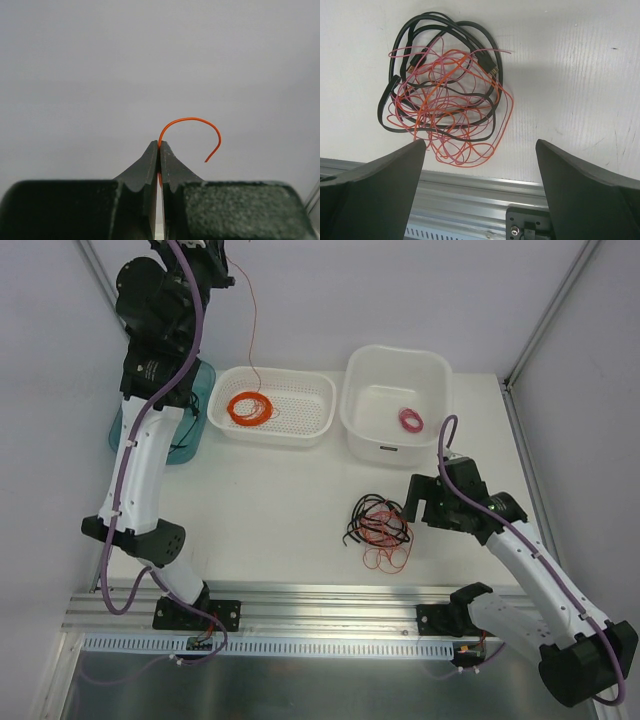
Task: Untangle the cables
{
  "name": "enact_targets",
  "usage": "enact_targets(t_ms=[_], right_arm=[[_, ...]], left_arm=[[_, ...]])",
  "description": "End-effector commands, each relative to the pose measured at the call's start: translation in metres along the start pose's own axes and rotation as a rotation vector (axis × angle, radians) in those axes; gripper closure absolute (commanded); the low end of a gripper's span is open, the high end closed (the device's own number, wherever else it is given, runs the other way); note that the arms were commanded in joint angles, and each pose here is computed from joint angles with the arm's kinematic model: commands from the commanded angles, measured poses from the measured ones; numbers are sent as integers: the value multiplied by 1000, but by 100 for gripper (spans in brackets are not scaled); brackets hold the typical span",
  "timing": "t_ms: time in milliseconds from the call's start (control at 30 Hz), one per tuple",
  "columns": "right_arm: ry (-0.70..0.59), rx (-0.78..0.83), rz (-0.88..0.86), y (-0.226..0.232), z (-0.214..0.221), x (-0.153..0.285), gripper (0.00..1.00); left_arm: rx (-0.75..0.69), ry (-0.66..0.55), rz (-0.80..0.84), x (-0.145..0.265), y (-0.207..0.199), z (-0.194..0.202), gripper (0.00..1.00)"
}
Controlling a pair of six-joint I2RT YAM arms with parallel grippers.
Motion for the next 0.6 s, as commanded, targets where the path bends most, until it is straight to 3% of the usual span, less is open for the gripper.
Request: enact_targets(t_ms=[0,167,400,567], right_arm=[[-3,24,-17,3,-4,-2,3],[11,28,-10,4,-5,-8,3],[18,43,0,1,-3,-10,3],[30,51,15,-1,0,-13,3]], left_arm=[[88,-231,82,4,-5,-55,100],[71,-168,63,-17,0,-18,100],[31,80,4,-59,14,108,100],[41,253,-7,-64,19,193,100]])
Point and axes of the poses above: each gripper's point midway between its finger pads, its own x axis back along the fingers, its own y axis along the line the jaws close on, z = x × y, the point moved 8 cm from there along x, back along the fingers, and after that the axes turned 3 degrees about x, right-handed, at the moved point
